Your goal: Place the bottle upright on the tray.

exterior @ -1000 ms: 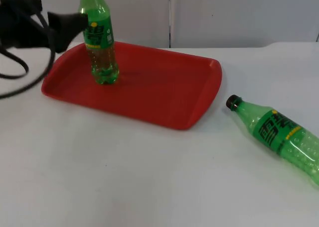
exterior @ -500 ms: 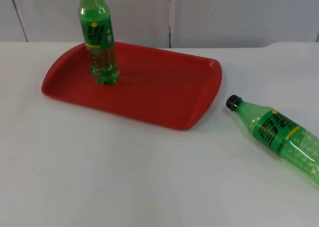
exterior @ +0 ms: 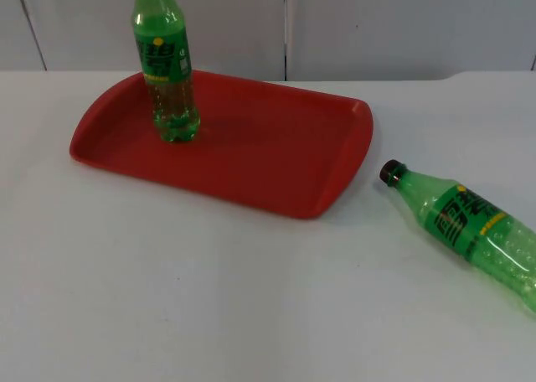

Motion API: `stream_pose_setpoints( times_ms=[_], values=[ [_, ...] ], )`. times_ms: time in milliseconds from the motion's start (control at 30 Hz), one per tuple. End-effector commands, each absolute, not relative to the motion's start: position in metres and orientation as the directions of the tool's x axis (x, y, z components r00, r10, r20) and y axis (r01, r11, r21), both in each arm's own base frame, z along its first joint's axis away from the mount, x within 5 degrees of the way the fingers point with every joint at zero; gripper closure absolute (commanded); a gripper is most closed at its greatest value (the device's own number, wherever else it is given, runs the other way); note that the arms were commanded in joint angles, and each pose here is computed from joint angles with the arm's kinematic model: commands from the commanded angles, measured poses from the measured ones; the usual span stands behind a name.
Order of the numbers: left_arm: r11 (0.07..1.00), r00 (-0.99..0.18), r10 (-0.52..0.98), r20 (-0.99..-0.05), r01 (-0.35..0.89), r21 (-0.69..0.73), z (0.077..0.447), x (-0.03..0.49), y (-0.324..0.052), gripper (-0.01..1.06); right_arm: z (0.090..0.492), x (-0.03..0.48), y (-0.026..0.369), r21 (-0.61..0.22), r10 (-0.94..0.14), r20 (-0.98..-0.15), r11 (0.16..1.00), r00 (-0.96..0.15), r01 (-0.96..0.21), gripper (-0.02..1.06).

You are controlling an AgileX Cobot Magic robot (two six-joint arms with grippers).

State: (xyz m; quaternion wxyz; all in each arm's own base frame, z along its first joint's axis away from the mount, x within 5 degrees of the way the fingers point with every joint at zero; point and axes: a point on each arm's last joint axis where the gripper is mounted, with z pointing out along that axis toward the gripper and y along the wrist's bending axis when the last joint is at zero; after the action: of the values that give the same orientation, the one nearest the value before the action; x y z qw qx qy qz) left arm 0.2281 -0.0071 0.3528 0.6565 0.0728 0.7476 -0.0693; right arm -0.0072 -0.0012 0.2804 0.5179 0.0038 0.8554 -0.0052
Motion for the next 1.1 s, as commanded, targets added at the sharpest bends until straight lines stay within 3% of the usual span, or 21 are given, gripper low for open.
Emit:
stream_pose_setpoints(
  times_ms=[0,700,867,1067],
  values=[
    [0.975,-0.137,0.021,-0.99,0.223,-0.011,0.353,0.222,-0.01,0.0,0.281,-0.008,-0.001,-0.003,0.005,-0.891,1.0,-0.455,0.018,0.23],
    [0.939,-0.168,-0.148,-0.975,0.285,-0.192,0.36,0.212,-0.018,0.0,0.281,-0.008,-0.001,-0.003,0.005,-0.891,1.0,-0.455,0.018,0.23],
    [0.921,-0.016,-0.149,-0.989,0.363,-0.145,0.369,0.202,-0.023,0.0,0.281,-0.008,-0.001,-0.003,0.005,-0.891,1.0,-0.455,0.018,0.23],
    [0.951,0.04,-0.134,-0.99,0.286,-0.117,0.358,0.194,-0.017,0.0,0.281,-0.008,-0.001,-0.003,0.005,-0.891,1.0,-0.455,0.018,0.23]
  ],
)
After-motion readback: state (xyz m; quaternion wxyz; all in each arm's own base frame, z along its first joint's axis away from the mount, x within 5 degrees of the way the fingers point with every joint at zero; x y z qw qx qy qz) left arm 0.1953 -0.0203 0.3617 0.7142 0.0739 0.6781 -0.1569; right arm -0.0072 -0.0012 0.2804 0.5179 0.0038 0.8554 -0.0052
